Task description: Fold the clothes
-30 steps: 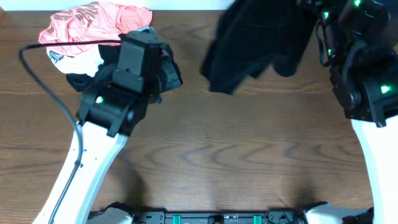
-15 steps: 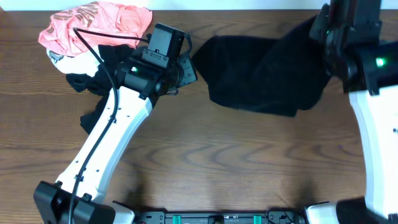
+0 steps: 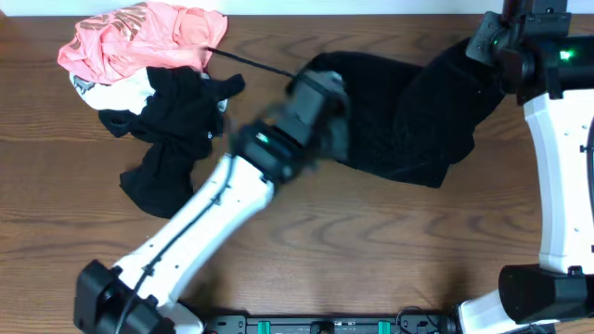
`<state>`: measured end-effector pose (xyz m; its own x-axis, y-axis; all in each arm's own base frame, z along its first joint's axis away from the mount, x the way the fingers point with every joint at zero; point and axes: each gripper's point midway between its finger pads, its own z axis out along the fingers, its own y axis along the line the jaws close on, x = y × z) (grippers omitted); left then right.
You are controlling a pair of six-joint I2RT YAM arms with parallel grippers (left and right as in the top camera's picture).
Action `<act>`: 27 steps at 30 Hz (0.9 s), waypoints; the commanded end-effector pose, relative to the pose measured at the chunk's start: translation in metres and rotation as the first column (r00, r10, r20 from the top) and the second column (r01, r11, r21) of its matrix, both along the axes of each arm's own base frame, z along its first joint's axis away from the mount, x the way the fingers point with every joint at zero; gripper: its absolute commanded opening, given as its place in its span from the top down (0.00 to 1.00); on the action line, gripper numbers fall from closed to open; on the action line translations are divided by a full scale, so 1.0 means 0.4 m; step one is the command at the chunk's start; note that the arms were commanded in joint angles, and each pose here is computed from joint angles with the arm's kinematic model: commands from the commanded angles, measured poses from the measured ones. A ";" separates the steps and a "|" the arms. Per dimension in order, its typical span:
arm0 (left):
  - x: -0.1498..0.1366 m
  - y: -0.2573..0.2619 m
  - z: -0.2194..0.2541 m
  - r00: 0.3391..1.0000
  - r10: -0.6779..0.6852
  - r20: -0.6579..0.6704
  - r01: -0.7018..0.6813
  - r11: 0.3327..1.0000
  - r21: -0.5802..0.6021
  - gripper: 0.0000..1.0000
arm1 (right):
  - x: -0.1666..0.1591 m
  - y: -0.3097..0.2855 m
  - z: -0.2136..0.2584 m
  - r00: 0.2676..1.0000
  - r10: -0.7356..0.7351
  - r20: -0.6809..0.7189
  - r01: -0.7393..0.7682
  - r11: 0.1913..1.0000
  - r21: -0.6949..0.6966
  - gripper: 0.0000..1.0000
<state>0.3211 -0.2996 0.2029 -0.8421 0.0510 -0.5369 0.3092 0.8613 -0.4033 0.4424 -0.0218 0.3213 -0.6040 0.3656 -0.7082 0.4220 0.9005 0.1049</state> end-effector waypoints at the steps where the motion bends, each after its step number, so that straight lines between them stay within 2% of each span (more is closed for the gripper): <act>1: -0.047 -0.048 -0.055 0.994 -0.109 0.015 0.109 0.993 0.041 0.94 | -0.005 -0.013 0.036 0.999 0.007 0.032 -0.008 1.000 0.010 0.99; 8: -0.130 -0.151 -0.105 0.965 -0.262 0.029 0.260 0.963 0.070 0.94 | -0.012 -0.050 0.031 0.999 -0.026 0.022 0.025 1.000 0.010 0.99; 13: -0.120 -0.221 -0.129 0.954 -0.283 0.104 0.276 0.958 0.077 0.94 | -0.019 -0.058 0.025 0.999 -0.034 0.006 0.034 0.999 0.010 0.99; 20: -0.057 -0.273 -0.177 0.982 -0.149 0.118 0.150 0.989 -0.002 0.94 | -0.022 -0.061 0.022 0.999 -0.036 0.000 0.036 0.999 0.009 0.99; 27: -0.009 -0.342 -0.174 0.993 -0.031 0.115 0.052 0.982 -0.180 0.94 | -0.023 -0.064 0.023 0.999 -0.041 -0.001 0.041 0.999 0.003 0.99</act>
<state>0.3097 -0.4334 0.1366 -0.7483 0.0708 -0.6595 0.4724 0.7548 -0.4550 0.4347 -0.0398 0.3140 -0.6214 0.3978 -0.6750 0.4511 0.8860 0.1068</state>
